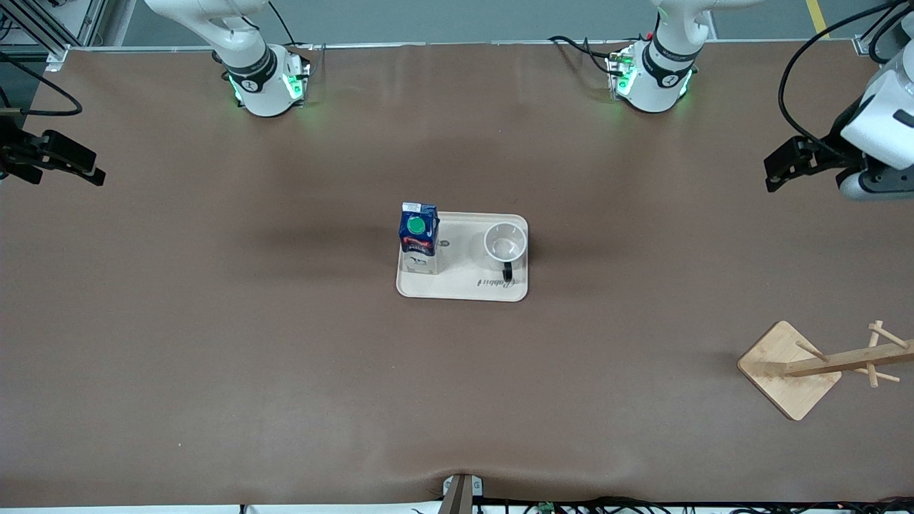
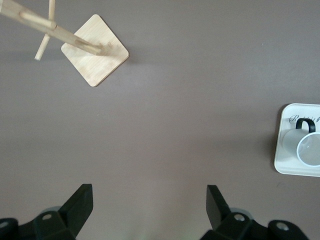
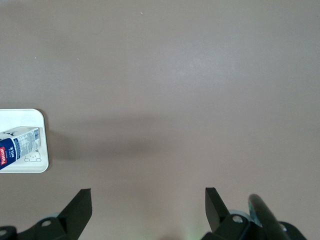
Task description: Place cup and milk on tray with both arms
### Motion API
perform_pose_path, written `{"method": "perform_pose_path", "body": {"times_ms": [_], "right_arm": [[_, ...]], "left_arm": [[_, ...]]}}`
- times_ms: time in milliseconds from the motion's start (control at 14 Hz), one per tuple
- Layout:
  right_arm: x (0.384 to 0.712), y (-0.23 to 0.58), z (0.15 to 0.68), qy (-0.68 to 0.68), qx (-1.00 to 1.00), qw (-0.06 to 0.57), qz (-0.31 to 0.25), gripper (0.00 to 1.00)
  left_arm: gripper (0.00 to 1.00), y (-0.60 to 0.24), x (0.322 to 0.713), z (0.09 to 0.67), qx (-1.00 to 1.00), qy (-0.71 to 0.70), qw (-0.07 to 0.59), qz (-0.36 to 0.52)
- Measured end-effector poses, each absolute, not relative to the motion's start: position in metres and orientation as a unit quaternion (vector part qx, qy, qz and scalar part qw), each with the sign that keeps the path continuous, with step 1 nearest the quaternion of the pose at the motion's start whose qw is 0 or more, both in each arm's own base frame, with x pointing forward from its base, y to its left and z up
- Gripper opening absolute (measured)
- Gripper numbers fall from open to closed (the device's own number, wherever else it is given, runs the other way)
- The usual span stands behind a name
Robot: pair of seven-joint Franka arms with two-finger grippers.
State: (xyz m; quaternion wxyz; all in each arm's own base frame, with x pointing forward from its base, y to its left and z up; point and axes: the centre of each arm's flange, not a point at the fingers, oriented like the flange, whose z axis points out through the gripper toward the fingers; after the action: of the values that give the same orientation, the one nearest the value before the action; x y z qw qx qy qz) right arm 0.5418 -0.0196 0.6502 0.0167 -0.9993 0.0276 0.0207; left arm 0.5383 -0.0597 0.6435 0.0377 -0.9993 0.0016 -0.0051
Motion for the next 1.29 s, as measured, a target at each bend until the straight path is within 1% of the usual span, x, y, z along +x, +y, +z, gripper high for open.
{"method": "perform_pose_path", "body": {"times_ms": [214, 429, 1286], "right_arm": [[0.542, -0.02, 0.65, 0.028, -0.999, 0.017, 0.021, 1.0], [0.542, -0.02, 0.65, 0.028, -0.999, 0.017, 0.021, 1.0], [0.542, -0.019, 0.651, 0.028, -0.999, 0.017, 0.019, 1.0]], "left_arm": [[1.0, -0.06, 0.519, 0.646, -0.999, 0.001, 0.034, -0.007], [1.0, -0.062, 0.509, 0.647, -1.0, 0.0, 0.027, -0.007], [1.0, -0.059, 0.508, 0.65, -1.0, -0.002, 0.026, -0.005]]}}
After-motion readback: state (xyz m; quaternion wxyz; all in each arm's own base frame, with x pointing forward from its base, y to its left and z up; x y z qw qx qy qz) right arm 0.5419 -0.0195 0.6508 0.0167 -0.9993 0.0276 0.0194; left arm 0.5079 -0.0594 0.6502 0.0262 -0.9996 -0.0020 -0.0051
